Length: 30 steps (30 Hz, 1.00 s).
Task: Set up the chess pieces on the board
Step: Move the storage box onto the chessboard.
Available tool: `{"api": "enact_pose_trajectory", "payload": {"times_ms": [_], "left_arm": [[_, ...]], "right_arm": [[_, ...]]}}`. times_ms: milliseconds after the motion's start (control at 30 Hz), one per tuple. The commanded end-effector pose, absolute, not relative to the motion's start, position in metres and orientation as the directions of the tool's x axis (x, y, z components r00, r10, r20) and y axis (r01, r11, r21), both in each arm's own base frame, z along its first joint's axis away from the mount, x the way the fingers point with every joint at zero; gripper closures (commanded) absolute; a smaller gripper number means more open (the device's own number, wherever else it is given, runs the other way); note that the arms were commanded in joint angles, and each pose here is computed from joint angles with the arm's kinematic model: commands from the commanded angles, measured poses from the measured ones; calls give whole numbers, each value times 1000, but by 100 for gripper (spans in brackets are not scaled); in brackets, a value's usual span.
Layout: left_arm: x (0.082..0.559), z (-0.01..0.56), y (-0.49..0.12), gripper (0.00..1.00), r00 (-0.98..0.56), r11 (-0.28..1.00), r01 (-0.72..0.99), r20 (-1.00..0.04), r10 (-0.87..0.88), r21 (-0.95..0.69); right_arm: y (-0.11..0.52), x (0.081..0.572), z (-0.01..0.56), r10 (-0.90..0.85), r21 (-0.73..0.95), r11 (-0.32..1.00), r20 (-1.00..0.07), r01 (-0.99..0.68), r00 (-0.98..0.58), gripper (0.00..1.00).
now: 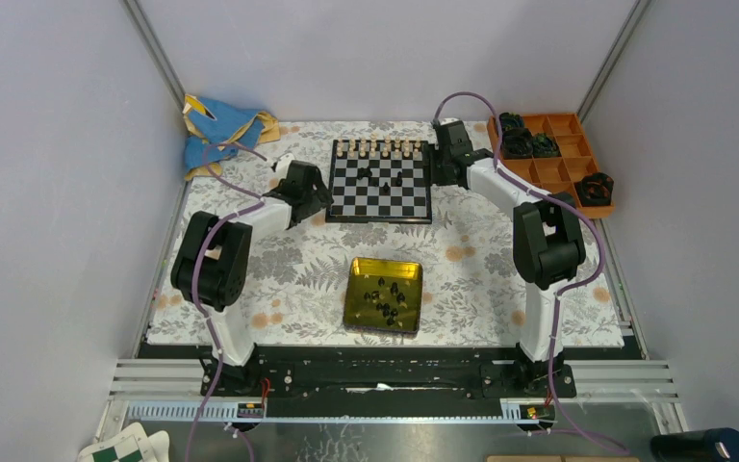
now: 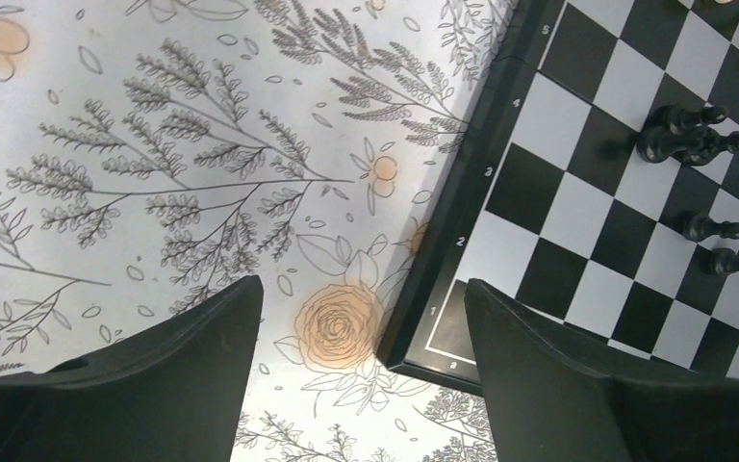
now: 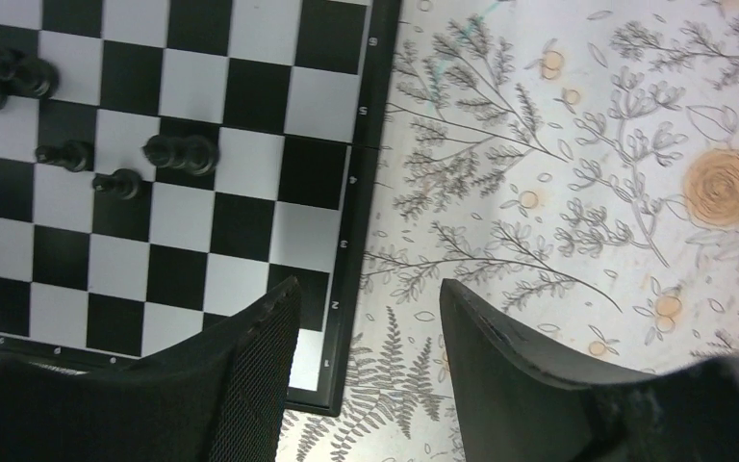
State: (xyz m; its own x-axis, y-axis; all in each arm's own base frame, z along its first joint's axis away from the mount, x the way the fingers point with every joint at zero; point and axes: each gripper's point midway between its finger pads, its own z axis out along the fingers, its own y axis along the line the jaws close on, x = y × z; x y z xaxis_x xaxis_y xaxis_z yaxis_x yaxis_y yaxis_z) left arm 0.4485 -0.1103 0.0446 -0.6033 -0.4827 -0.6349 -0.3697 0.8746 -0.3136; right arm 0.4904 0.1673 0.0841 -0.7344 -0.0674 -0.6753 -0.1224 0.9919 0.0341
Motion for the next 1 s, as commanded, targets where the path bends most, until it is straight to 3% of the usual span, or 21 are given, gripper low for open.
{"api": "enact_pose_trajectory", "payload": {"times_ms": [0, 433, 967], "left_arm": [[457, 62, -102, 17, -491, 842, -384, -689, -533, -378], [461, 51, -94, 20, -440, 817, -418, -699, -564, -397], [466, 17, -87, 26, -483, 812, -472, -670, -564, -343]], "right_arm": [[195, 495, 113, -94, 104, 964, -729, -246, -678, 37], [241, 518, 109, -139, 136, 929, -734, -345, -665, 38], [260, 534, 100, -163, 139, 915, -731, -379, -662, 38]]}}
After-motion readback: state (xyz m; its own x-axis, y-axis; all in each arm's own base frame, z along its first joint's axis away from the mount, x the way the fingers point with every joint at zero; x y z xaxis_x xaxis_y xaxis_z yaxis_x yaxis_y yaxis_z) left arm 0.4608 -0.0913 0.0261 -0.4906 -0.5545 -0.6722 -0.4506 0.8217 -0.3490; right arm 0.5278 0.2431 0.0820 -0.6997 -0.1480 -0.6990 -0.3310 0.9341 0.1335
